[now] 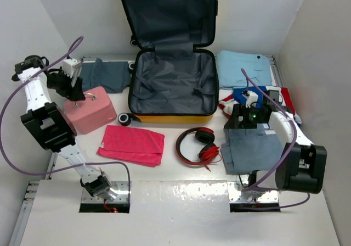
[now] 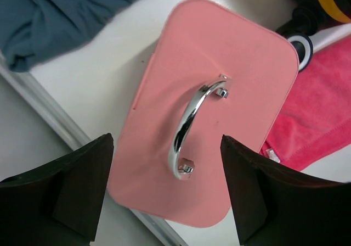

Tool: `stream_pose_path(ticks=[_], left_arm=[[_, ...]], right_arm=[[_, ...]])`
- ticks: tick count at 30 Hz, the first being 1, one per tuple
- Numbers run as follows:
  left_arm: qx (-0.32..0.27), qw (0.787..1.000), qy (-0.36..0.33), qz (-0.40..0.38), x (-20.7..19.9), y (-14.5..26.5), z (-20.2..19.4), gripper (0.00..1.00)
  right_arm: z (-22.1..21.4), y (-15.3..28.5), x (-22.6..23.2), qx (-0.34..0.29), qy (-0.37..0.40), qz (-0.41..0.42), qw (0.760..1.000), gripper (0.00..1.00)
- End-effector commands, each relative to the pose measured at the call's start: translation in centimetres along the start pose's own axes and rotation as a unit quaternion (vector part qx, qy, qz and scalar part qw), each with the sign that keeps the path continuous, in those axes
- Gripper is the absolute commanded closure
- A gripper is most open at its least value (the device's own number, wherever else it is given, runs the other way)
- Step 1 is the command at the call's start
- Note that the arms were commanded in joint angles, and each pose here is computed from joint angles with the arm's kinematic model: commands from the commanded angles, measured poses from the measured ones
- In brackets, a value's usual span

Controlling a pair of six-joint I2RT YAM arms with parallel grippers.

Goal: Pack the luggage

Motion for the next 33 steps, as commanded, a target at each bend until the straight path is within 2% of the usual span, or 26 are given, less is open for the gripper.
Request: stream_pose_path(ticks=[1, 3, 6, 9, 10, 11, 13, 14, 17, 18, 19, 21, 24, 28, 31, 32, 33], left_arm=[[-0.005, 1.0, -0.02, -0.018, 0.1, -1.3, -0.3, 0.17], [-0.001, 1.0, -0.005, -0.013, 0.4, -2.1, -0.9, 0.14], [-0.004, 1.0, -0.023, 0.001, 0.2, -2.8, -0.6, 0.12], [0.013, 0.999, -0.044, -0.012, -0.2, -3.5, -1.1, 0.19], [0.01, 0.999, -0.048, -0.022, -0.4, -3.5, -1.1, 0.24], [0.014, 0.998, -0.045, -0.034, -0.7, -3.7, -1.5, 0.33], [0.014, 0.997, -0.06, -0.051, -1.1, -3.9, -1.8, 0.42], [0.02, 0.996, -0.057, -0.065, -1.4, -4.0, -2.2, 0.51], [0.027, 0.994, -0.069, -0.076, -1.9, -3.9, -2.7, 0.65], [0.028, 0.994, -0.073, -0.078, -2.3, -3.5, -2.7, 0.79], [0.034, 0.993, -0.079, -0.075, -2.5, -3.4, -3.0, 0.87], [0.038, 0.994, -0.081, -0.07, -2.7, -3.3, -3.4, 1.0], [0.031, 0.994, -0.089, -0.052, -3.2, -2.3, -3.1, 1.0], [-0.036, 0.997, -0.066, -0.01, -3.1, 1.1, 0.5, 1.0], [-0.126, 0.989, -0.057, 0.051, -2.9, 5.1, 5.2, 1.0], [-0.163, 0.985, -0.022, 0.056, -3.6, 6.6, 6.3, 1.0], [-0.21, 0.974, -0.038, 0.08, -3.7, 8.3, 8.2, 1.0]], right_arm=[[1.3, 0.3, -0.2, -0.017, 0.015, 0.006, 1.0, 0.14], [1.5, 0.3, -0.2, -0.019, 0.016, 0.006, 1.0, 0.14], [1.6, 0.2, -0.3, -0.016, 0.013, 0.006, 1.0, 0.14], [1.6, 0.2, -0.4, -0.013, 0.013, 0.007, 1.0, 0.14], [1.7, 0.2, -0.4, -0.013, 0.016, 0.005, 1.0, 0.14], [1.7, 0.1, -0.5, -0.013, 0.016, 0.005, 1.0, 0.14], [1.6, 0.1, -0.5, -0.009, 0.014, 0.005, 1.0, 0.14], [1.6, 0.1, -0.5, -0.009, 0.014, 0.006, 1.0, 0.14], [1.5, 0.2, -0.4, -0.01, 0.015, 0.005, 1.0, 0.14], [1.6, 0.2, -0.4, -0.011, 0.016, 0.005, 1.0, 0.14], [1.6, 0.2, -0.4, -0.011, 0.017, 0.005, 1.0, 0.14], [1.7, 0.3, -0.3, -0.013, 0.02, 0.005, 1.0, 0.14], [1.9, 0.4, -0.2, -0.016, 0.021, 0.006, 1.0, 0.14], [2.3, 0.6, 0.0, -0.019, 0.023, 0.007, 1.0, 0.14], [2.7, 0.6, 0.2, -0.022, 0.028, 0.007, 0.999, 0.14], [2.8, 0.7, 0.3, -0.024, 0.029, 0.007, 0.999, 0.14], [2.8, 0.6, 0.3, -0.024, 0.028, 0.007, 0.999, 0.14]])
Point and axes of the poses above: each gripper's point midway between its finger pads, its own y axis back along the fingers, its own x axis along the line the jaws close on, z = x × y, the point moved 9 cm from there along y, back along the fingers, and after that the axes turned 14 degrees about y, right-handed, at the moved point
